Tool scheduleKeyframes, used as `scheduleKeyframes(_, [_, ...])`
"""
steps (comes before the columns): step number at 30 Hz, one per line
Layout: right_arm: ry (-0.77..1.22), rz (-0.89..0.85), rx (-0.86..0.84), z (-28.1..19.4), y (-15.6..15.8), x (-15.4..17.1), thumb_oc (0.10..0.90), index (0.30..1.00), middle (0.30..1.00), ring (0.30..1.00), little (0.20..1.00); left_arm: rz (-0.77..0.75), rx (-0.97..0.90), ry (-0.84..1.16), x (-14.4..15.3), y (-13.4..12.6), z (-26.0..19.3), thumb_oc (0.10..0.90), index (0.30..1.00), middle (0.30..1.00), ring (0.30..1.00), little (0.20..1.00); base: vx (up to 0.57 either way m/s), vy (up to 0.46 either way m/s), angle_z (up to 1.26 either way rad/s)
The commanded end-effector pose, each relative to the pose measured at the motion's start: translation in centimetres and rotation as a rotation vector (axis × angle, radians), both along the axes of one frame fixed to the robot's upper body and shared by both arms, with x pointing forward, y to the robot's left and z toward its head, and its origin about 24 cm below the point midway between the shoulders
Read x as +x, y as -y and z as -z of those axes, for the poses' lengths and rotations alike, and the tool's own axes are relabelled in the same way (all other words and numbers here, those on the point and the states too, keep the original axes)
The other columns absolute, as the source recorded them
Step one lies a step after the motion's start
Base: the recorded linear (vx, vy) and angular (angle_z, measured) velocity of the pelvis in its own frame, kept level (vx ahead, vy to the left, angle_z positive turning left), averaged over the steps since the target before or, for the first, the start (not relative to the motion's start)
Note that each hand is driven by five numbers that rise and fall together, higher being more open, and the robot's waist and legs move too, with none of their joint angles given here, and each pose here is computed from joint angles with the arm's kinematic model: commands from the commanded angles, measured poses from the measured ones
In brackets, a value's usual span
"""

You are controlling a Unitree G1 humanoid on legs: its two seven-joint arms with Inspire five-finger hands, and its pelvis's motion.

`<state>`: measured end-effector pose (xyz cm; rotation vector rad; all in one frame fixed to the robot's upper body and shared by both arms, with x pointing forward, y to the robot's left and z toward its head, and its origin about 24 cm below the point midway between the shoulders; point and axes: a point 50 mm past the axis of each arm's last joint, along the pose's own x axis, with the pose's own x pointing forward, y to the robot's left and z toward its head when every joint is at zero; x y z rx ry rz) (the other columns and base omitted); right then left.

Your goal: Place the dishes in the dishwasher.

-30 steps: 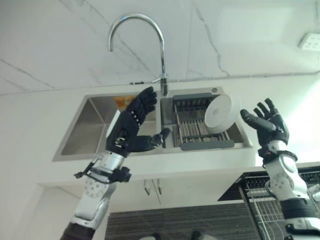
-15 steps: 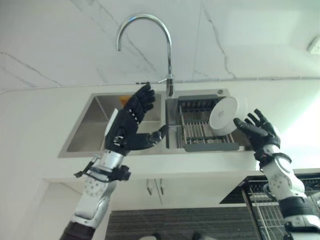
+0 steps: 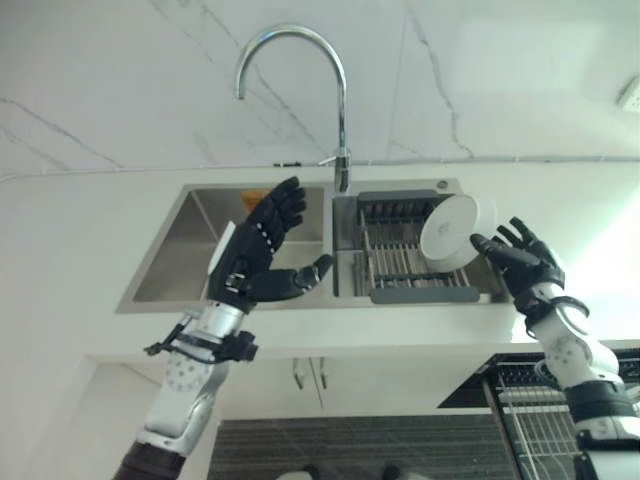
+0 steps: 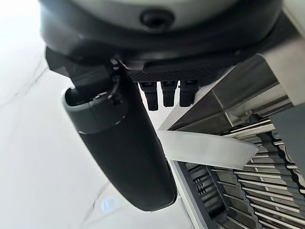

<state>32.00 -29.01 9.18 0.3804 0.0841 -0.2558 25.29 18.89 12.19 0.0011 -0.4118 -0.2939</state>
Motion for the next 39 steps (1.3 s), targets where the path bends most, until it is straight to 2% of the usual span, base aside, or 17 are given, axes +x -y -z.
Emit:
scheduleKeyframes(1, [0.199, -0.022, -0.049, -6.2, 0.7, 1.8, 0.8, 0.9, 0.9, 0.9, 0.9, 0.067, -0.049, 0.208, 0.3, 1.0, -4.4, 0.8, 0.9, 0.9, 0.9, 0.9, 0.0, 0.008, 0.04])
scheduleKeyframes(39, [0.137, -0.056, -0.196, -8.2, 1.8, 3.1, 0.8, 0.9, 0.9, 0.9, 0.9, 0.081, -0.037, 0.192, 0.3, 1.0, -4.3, 0.8, 0.9, 0.9, 0.9, 0.9, 0.0, 0.001, 0.01])
